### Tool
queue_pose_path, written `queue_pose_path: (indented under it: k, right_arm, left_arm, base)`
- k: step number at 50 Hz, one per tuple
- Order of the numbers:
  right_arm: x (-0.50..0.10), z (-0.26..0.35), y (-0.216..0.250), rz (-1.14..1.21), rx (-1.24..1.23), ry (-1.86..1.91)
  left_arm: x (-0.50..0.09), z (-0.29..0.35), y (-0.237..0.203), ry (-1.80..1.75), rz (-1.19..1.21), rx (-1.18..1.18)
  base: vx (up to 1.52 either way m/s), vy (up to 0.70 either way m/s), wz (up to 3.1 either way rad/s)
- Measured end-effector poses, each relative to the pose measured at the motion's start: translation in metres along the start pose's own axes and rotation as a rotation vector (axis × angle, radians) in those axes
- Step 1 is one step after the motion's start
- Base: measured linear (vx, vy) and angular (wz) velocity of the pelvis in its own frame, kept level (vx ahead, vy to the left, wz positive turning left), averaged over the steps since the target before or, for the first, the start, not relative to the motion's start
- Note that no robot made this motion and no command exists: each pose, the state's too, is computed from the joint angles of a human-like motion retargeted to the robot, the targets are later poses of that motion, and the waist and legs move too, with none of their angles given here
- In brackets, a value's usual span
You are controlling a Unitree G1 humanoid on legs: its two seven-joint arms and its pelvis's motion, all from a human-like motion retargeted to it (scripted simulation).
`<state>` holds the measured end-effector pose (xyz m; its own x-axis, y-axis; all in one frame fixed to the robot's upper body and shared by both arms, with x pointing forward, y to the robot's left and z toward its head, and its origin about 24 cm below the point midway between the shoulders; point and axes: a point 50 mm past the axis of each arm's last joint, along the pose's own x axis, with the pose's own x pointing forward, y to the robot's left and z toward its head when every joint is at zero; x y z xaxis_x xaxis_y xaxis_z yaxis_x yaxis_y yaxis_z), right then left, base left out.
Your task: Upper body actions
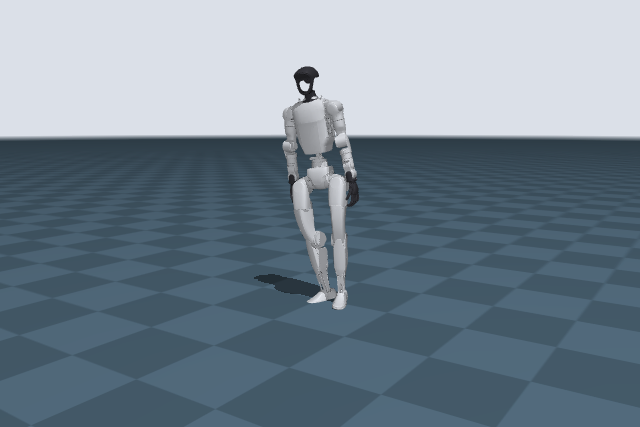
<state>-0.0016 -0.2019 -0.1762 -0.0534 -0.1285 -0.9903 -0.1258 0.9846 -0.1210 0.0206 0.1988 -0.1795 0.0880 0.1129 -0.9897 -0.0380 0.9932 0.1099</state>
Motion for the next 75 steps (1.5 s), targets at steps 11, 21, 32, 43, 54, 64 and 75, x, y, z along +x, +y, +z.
queue_pose_path:
  k: [11, 21, 32, 43, 54, 64, 75]
  right_arm:
    - [0.000, -0.013, -0.017, -0.058, -0.017, 0.043]
    - [0.001, -0.010, -0.017, -0.058, 0.012, 0.009]
    - [0.001, 0.020, -0.011, -0.010, 0.001, -0.116]
    - [-0.001, 0.040, -0.003, 0.010, 0.008, -0.194]
    - [0.001, 0.019, 0.003, 0.000, -0.040, -0.126]
    - [0.001, 0.014, 0.001, -0.009, -0.081, -0.103]
    - [-0.002, 0.048, 0.003, -0.004, -0.199, -0.240]
  left_arm:
    - [-0.001, 0.049, -0.019, -0.164, -0.066, 0.043]
    - [0.000, 0.002, -0.004, -0.033, 0.020, 0.003]
    - [-0.010, -0.068, -0.003, 0.239, 0.029, -0.212]
    - [-0.008, -0.061, -0.004, 0.211, -0.009, -0.163]
    - [-0.001, 0.018, 0.024, -0.040, 0.048, -0.084]
    - [-0.001, -0.003, 0.022, 0.029, 0.024, -0.026]
    - [-0.012, -0.074, 0.012, 0.260, 0.017, -0.134]
  base:
    - [-0.11, 0.10, 1.18]
    - [0.05, 0.12, 1.95]
    - [0.20, 0.20, 1.29]
    - [0.22, 0.21, 0.90]
    - [0.12, -0.02, 1.69]
    - [0.09, -0.10, 0.90]
    - [-0.01, -0.12, 0.29]
